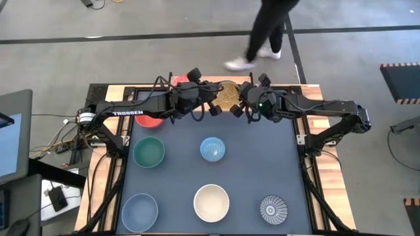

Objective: Place and stack bowls onto a shelf
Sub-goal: Stack the yellow patterned bowl on the top of the red patterned bowl on the shelf

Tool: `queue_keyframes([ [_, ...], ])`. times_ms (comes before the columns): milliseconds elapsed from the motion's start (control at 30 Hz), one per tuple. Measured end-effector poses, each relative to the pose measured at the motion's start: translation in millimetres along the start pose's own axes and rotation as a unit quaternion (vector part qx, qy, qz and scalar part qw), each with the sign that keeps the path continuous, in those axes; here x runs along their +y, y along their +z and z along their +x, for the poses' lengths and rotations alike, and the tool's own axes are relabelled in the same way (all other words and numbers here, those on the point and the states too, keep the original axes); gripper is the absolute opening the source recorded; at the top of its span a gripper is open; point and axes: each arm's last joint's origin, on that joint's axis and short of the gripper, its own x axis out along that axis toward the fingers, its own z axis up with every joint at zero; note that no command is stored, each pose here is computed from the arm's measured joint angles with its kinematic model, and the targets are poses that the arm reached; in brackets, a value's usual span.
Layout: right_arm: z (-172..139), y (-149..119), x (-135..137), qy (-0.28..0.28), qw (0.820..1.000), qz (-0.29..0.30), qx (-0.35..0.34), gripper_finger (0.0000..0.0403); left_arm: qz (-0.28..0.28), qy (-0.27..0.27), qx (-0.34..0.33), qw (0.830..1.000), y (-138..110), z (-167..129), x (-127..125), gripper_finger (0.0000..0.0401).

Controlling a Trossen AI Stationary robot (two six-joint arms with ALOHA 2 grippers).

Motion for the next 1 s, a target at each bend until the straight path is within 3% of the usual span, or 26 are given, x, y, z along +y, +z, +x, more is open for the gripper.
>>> queue_keyframes([
  [233, -5, 11, -4, 0.028, 0.999, -0.026, -0.015, 0.0075, 0.003, 0.029, 0.016, 0.999, -1, 0, 2, 0.0001],
  [433, -14, 27, -12, 0.068, 0.996, 0.035, -0.037, 0.0076, -0.014, 0.043, 0.043, 0.998, -8, 1, 14, 0.0],
  [667, -25, 42, -25, 0.078, 0.992, 0.09, -0.047, 0.0077, -0.058, 0.07, 0.093, 0.992, -7, -3, 56, 0.0001],
  [867, -23, 37, -27, 0.075, 0.991, 0.109, -0.022, 0.0078, -0.095, 0.045, 0.16, 0.982, -17, 2, 98, 0.0001],
  [1000, -21, 29, -26, 0.071, 0.99, 0.122, 0.014, 0.0078, -0.149, 0.027, 0.213, 0.965, -37, 5, 130, 0.0],
])
